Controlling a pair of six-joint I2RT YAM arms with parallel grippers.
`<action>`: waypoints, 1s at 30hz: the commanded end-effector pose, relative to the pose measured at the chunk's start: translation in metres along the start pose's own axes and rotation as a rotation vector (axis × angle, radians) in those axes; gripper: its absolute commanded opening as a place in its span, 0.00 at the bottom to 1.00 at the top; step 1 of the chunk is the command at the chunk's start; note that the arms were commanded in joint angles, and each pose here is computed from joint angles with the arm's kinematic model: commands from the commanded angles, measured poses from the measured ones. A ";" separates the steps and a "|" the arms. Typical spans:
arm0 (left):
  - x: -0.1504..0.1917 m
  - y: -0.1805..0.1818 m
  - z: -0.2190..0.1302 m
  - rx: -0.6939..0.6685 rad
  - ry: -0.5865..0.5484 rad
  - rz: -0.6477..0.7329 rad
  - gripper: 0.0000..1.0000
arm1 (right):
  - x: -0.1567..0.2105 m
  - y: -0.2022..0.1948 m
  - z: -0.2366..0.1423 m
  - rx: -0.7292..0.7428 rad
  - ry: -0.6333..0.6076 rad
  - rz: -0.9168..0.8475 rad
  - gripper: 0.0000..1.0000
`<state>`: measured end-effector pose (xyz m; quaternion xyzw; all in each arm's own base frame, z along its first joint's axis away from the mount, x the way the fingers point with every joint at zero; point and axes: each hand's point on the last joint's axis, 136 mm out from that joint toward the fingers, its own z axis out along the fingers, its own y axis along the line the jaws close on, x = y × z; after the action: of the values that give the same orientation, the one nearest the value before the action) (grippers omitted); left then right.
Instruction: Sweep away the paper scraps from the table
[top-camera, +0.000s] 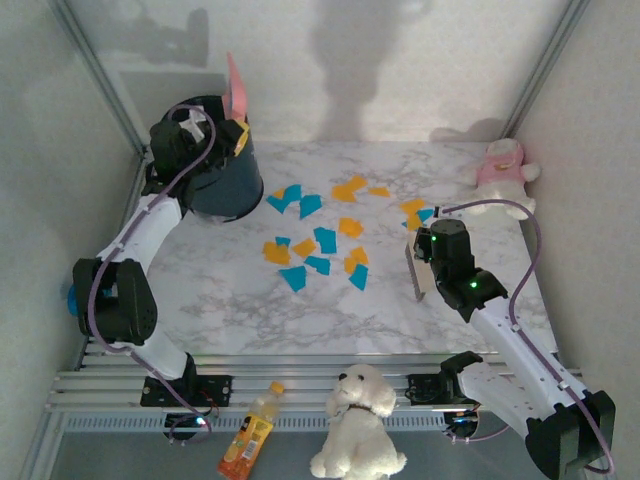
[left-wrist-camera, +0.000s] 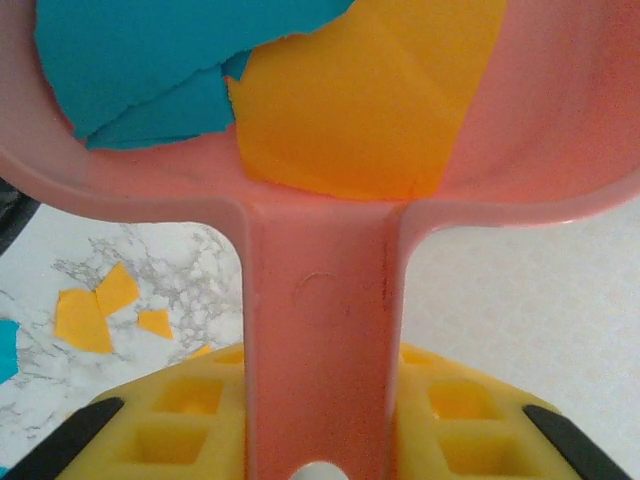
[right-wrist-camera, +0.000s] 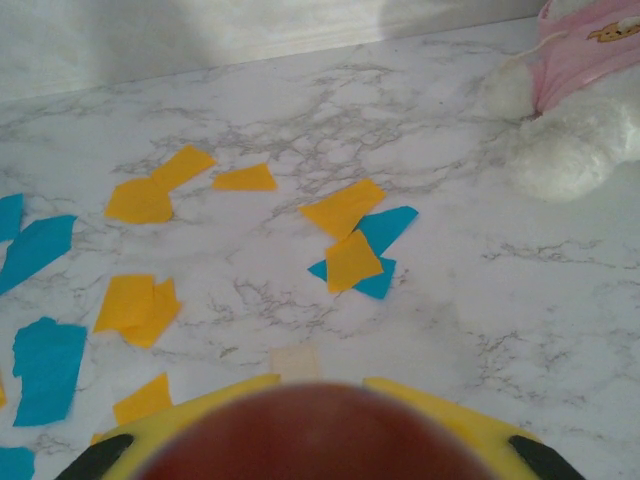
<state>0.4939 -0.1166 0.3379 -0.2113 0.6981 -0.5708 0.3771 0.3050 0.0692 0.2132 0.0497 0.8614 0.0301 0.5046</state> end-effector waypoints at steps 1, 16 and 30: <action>-0.012 -0.035 -0.014 0.115 -0.061 0.005 0.00 | -0.015 0.007 -0.004 -0.025 -0.034 0.028 0.00; -0.016 -0.029 -0.024 0.206 -0.095 -0.153 0.00 | -0.016 0.006 -0.005 -0.025 -0.033 0.029 0.00; -0.013 -0.042 -0.039 0.376 -0.098 -0.277 0.00 | -0.017 0.008 -0.004 -0.026 -0.029 0.025 0.00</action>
<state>0.4828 -0.0998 0.3450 -0.2933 0.5726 -0.6877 0.3365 0.3049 0.0705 0.2083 0.0458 0.8672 0.0290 0.4950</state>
